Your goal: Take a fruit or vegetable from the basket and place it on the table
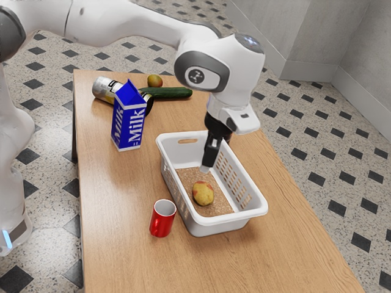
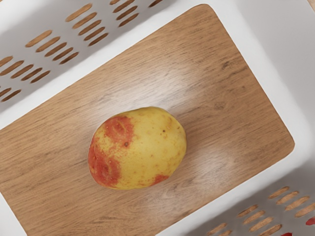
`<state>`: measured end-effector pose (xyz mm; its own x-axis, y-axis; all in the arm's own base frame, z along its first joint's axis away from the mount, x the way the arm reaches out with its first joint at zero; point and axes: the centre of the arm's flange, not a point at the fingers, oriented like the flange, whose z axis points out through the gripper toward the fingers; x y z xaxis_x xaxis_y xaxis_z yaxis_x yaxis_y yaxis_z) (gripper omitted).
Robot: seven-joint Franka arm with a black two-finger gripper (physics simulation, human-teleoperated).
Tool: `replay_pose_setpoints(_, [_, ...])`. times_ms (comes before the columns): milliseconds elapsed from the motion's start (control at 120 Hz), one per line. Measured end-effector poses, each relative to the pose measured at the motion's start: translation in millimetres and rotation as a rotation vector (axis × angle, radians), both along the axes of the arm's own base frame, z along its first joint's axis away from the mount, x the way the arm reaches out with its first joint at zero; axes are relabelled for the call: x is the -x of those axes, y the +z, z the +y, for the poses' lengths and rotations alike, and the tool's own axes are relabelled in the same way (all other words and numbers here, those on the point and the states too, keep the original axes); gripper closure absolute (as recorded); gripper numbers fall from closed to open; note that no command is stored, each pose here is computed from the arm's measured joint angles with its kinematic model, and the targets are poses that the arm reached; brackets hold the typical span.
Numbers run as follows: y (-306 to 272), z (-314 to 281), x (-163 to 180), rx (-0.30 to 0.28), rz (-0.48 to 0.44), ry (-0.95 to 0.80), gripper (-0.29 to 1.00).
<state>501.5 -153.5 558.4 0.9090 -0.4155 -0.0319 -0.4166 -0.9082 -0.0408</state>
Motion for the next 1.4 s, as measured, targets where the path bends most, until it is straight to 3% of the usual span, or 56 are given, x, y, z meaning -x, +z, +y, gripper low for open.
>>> replay_pose_setpoints(658, [-83, -6, -27, -0.017, 0.053, -0.079, 0.0])
replay_pose_setpoints(1400, [-128, 23, -38, -0.015, 0.071, -0.059, 0.0])
